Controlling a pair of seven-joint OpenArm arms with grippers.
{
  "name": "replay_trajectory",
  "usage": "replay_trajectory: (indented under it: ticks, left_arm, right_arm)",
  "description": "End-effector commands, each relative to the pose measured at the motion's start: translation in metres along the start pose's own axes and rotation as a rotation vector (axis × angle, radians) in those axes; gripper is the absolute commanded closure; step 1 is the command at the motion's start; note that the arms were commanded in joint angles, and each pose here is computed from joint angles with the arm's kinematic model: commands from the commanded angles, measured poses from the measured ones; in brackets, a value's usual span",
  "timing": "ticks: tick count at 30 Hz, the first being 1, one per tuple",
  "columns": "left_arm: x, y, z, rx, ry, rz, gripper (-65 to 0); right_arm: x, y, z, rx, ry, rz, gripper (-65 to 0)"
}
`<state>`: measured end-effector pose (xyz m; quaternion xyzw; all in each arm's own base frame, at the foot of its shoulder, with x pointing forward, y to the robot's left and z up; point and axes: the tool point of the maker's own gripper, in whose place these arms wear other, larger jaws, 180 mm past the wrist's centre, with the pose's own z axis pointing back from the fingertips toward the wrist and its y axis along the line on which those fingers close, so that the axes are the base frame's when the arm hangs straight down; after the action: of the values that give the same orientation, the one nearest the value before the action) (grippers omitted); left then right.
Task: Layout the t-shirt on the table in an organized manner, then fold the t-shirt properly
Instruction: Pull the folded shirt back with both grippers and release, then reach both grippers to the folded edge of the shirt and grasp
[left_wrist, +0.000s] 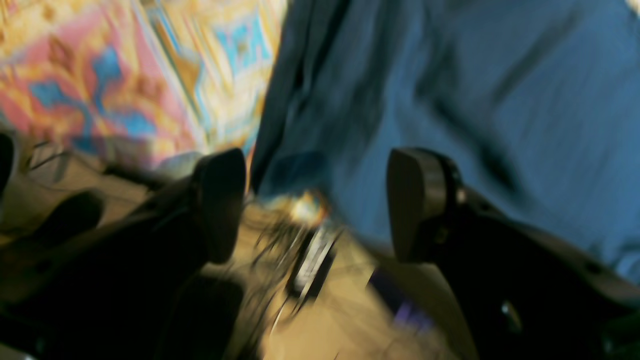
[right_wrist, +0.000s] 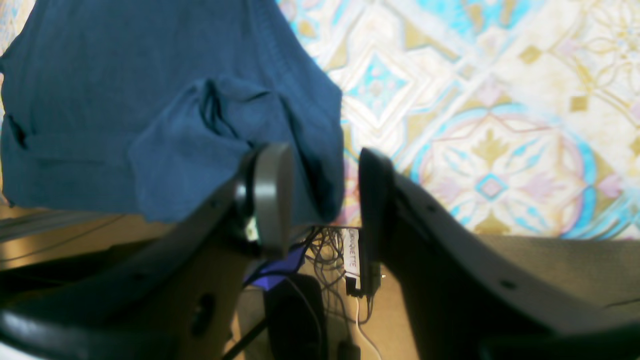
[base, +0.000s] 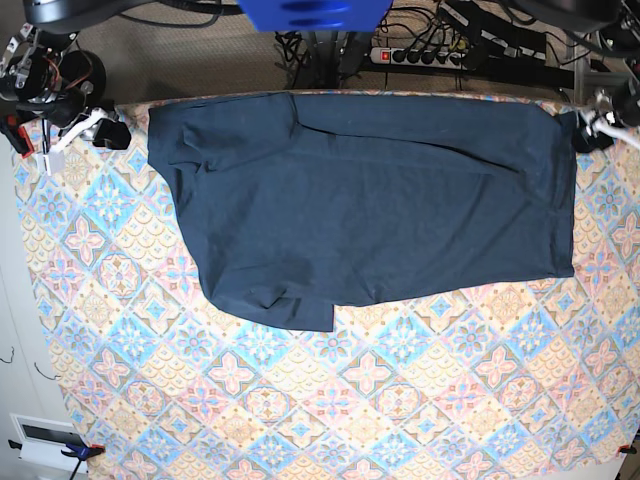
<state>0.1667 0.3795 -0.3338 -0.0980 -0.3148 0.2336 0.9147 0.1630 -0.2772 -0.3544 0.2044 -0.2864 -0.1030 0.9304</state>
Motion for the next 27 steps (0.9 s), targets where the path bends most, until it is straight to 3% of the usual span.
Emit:
replay_trajectory:
  ticks: [1,6,10,15,22,27]
  left_arm:
    - [0.026,-0.007,0.005,-0.018,-0.068,-0.03,-43.3]
    - [0.059,-0.019,-0.002,-0.017,-0.147,-0.048,-43.3]
    - [0.083,-0.025,-0.015,0.042,-0.196,-0.058,-43.3]
    - [0.109,-0.031,-0.04,0.095,-0.186,-0.064,-43.3]
    - [0.139,-0.048,-0.083,0.11,-0.246,-0.124,-43.3]
    - [0.141,-0.06,-0.12,0.13,-0.267,-0.215,-43.3]
  right_arm:
    - [0.013,0.0,0.007,-0.006,-0.038,0.026,-21.9]
    - [0.068,0.018,-0.004,0.037,-0.16,0.084,-21.9]
    - [0.103,0.04,-0.022,0.06,-0.194,0.17,-21.9]
    - [0.138,0.058,-0.039,0.015,-0.21,0.287,-21.9]
    - [0.152,0.076,-0.063,-0.046,-0.214,0.426,-22.0]
    - [0.144,0.072,-0.082,-0.049,-0.148,0.425,-21.9]
